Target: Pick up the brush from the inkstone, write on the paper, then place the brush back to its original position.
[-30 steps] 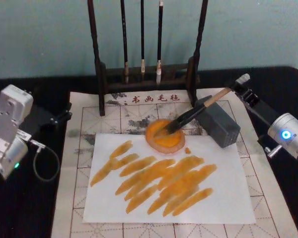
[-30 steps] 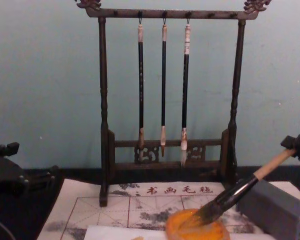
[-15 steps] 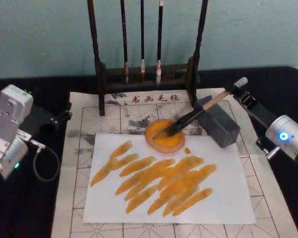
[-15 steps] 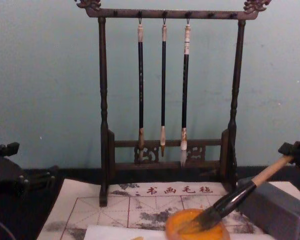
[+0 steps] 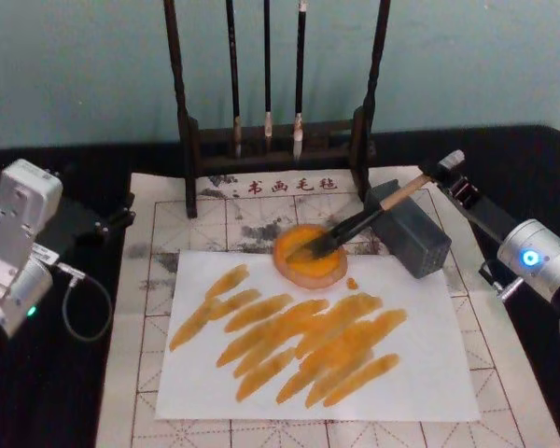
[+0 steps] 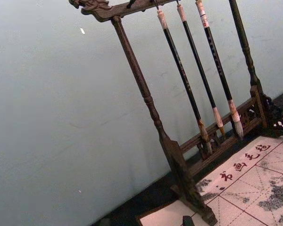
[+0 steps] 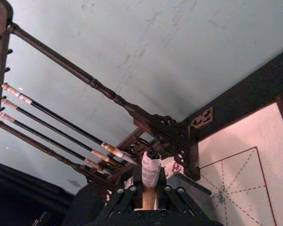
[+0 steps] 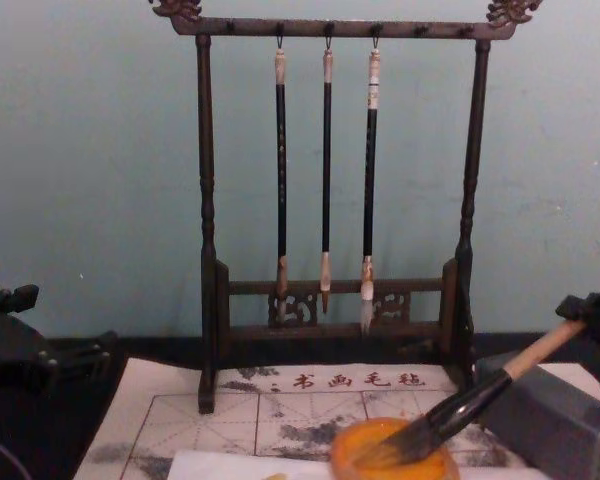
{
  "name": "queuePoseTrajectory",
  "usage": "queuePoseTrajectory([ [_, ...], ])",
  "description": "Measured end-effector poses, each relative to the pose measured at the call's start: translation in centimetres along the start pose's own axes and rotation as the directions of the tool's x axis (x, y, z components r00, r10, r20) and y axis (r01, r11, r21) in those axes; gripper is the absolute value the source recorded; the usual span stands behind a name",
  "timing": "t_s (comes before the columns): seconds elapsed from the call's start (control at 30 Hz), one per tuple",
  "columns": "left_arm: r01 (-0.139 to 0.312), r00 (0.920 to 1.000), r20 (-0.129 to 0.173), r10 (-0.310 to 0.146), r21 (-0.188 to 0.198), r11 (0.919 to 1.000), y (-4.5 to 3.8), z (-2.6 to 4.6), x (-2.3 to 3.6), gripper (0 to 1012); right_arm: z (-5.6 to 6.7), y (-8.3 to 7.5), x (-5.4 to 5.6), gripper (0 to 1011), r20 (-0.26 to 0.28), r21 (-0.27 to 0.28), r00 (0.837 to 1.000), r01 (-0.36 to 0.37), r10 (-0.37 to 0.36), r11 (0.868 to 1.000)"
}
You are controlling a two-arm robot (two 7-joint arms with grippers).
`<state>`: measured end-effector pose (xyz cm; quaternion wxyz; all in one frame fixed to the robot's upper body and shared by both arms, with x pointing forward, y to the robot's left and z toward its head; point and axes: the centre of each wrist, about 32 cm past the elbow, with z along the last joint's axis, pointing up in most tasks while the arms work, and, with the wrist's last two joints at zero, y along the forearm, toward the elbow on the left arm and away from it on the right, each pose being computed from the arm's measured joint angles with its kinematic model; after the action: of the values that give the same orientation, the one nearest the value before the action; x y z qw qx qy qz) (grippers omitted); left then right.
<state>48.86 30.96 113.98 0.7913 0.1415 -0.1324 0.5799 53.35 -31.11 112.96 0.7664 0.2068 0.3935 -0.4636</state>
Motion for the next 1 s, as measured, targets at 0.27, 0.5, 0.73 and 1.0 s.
queuePoseTrajectory([
  [0.27, 0.0, 1.0, 0.0, 0.0, 0.0, 1.0, 0.0, 0.0, 0.0, 1001, -0.08, 0.09, 0.37, 181, -0.007, 0.0, 1.0, 0.016, -0.016, 1.0],
  [0.5, 0.0, 1.0, 0.0, 0.0, 0.0, 1.0, 0.0, 0.0, 0.0, 1001, -0.06, 0.12, 0.54, 182, -0.019, -0.001, 0.999, 0.032, -0.032, 0.999],
  [0.73, 0.0, 1.0, 0.0, 0.0, 0.0, 1.0, 0.0, 0.0, 0.0, 1001, -0.05, 0.12, 0.52, 181, -0.019, -0.001, 0.999, 0.031, -0.031, 1.0],
  [1.0, 0.0, 1.0, 0.0, 0.0, 0.0, 1.0, 0.0, 0.0, 0.0, 1001, -0.05, 0.1, 0.52, 182, -0.018, -0.001, 0.999, 0.031, -0.031, 1.0],
])
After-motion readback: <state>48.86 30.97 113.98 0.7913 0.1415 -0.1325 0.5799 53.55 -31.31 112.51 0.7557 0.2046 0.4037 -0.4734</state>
